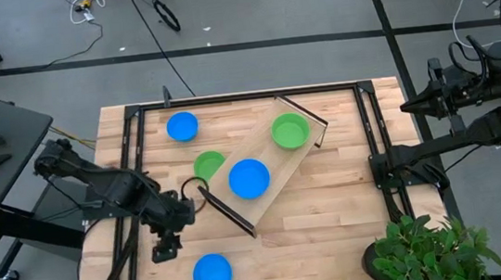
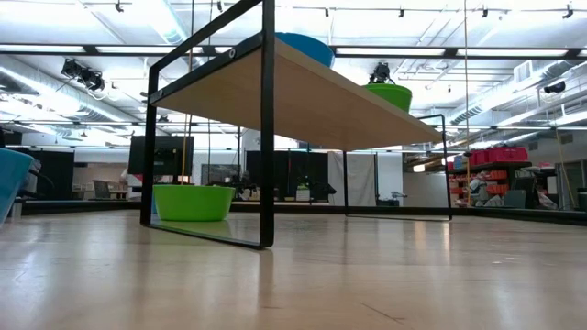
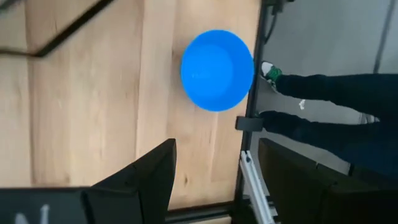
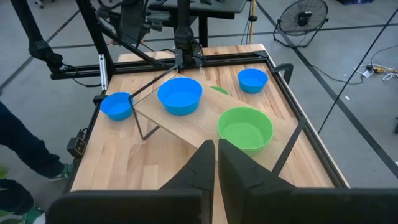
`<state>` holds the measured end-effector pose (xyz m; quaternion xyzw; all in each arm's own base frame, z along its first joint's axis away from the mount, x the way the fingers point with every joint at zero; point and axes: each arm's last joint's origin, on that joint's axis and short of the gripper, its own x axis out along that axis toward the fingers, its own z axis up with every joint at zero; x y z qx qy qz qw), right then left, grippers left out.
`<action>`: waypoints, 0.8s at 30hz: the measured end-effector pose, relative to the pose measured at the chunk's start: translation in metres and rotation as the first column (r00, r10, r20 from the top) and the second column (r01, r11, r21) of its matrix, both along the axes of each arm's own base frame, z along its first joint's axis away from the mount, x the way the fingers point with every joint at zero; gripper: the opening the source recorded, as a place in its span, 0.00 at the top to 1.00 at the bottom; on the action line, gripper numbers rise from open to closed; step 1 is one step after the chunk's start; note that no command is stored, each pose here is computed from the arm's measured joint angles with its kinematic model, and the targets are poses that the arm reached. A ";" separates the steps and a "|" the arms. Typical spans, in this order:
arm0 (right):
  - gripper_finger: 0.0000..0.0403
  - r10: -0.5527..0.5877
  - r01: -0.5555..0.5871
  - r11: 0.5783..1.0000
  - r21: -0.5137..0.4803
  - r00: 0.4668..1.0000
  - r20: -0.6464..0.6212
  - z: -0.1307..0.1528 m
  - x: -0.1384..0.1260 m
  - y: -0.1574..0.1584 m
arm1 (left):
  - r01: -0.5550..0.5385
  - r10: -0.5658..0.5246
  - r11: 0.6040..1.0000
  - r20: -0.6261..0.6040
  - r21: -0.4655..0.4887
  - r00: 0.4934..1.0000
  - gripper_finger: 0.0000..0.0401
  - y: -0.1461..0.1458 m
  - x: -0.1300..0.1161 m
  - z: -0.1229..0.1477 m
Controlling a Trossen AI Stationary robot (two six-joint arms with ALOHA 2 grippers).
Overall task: Pick & Place Mini bowls
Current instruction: Stack the bottom blue bowl on top of the blue bowl on the shelf
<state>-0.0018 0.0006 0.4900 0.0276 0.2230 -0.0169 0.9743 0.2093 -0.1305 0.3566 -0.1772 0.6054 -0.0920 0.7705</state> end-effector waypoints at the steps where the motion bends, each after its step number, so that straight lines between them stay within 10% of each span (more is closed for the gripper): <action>1: 0.94 0.000 0.000 1.000 0.000 1.000 0.000 0.000 0.000 0.000 | -0.021 0.021 1.000 -0.020 0.002 1.000 0.42 -0.003 0.002 -0.003; 24: 0.94 0.000 0.000 1.000 0.000 1.000 0.000 0.000 0.000 0.000 | -0.335 0.348 0.937 -0.169 0.102 0.922 0.42 -0.071 0.018 -0.054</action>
